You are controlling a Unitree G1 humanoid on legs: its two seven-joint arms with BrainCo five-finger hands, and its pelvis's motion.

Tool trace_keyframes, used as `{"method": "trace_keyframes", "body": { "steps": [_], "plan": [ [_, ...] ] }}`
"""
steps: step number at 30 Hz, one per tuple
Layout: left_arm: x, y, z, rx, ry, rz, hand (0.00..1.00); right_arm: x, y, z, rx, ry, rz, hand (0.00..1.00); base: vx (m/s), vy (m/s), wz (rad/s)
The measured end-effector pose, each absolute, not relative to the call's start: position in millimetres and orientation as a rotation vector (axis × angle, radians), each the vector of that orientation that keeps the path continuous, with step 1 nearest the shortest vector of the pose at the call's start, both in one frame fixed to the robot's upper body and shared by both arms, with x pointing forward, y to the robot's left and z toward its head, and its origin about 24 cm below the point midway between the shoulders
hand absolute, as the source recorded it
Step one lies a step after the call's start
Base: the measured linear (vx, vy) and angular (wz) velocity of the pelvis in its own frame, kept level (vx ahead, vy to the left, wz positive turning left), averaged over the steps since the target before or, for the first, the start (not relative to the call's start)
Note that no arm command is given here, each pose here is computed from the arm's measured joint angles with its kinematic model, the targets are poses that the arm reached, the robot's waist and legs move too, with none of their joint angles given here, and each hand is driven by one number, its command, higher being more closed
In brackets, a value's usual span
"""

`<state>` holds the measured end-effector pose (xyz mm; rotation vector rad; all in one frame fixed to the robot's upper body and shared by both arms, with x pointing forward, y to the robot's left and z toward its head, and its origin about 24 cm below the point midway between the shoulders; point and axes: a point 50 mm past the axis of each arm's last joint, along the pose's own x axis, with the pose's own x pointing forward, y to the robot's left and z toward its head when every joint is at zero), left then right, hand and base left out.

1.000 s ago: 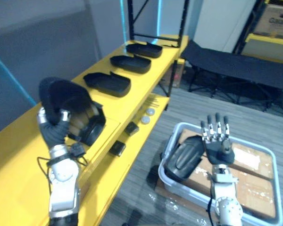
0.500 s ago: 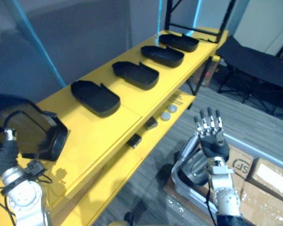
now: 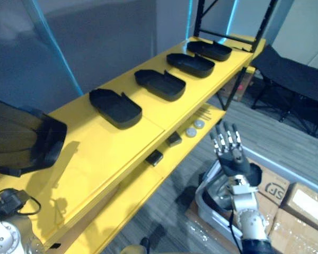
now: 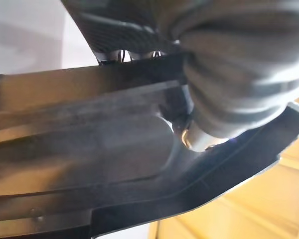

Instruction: Walk over and take plastic housings, then place them on the shelf

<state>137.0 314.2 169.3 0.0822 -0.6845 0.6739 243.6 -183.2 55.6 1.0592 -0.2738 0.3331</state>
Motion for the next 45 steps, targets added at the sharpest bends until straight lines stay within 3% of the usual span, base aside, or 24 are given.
{"method": "trace_keyframes", "body": {
  "steps": [7,16,28,33,36,38,42,45],
  "plan": [
    [166,372,144,0.089,-0.321,0.612,1.00,240,-190,51,1.017,-0.212,0.348,0.00,-0.03,-0.026,-0.14],
    [189,430,161,0.055,-0.141,0.583,1.00,228,-181,36,0.996,-0.077,0.395,0.00,0.00,-0.004,-0.08],
    [225,429,153,-0.047,0.007,0.440,1.00,214,-170,21,1.003,0.018,0.412,0.00,0.00,0.000,0.00],
    [241,418,181,-0.133,-0.188,0.399,1.00,214,-170,22,0.972,-0.015,0.399,0.00,0.00,0.000,0.00],
    [234,393,237,-0.023,-0.503,0.370,1.00,217,-178,31,0.921,-0.114,0.332,0.00,0.01,0.000,-0.01],
    [208,364,274,0.059,-0.798,0.350,1.00,219,-185,46,0.861,-0.218,0.267,0.00,0.02,-0.001,-0.13],
    [164,325,263,0.073,-1.086,0.465,1.00,219,-196,72,0.771,-0.367,0.165,0.00,0.03,0.000,-0.07],
    [147,300,228,0.052,-1.071,0.607,1.00,223,-199,80,0.713,-0.401,0.067,0.00,-0.02,-0.029,0.02]
  ]
}}
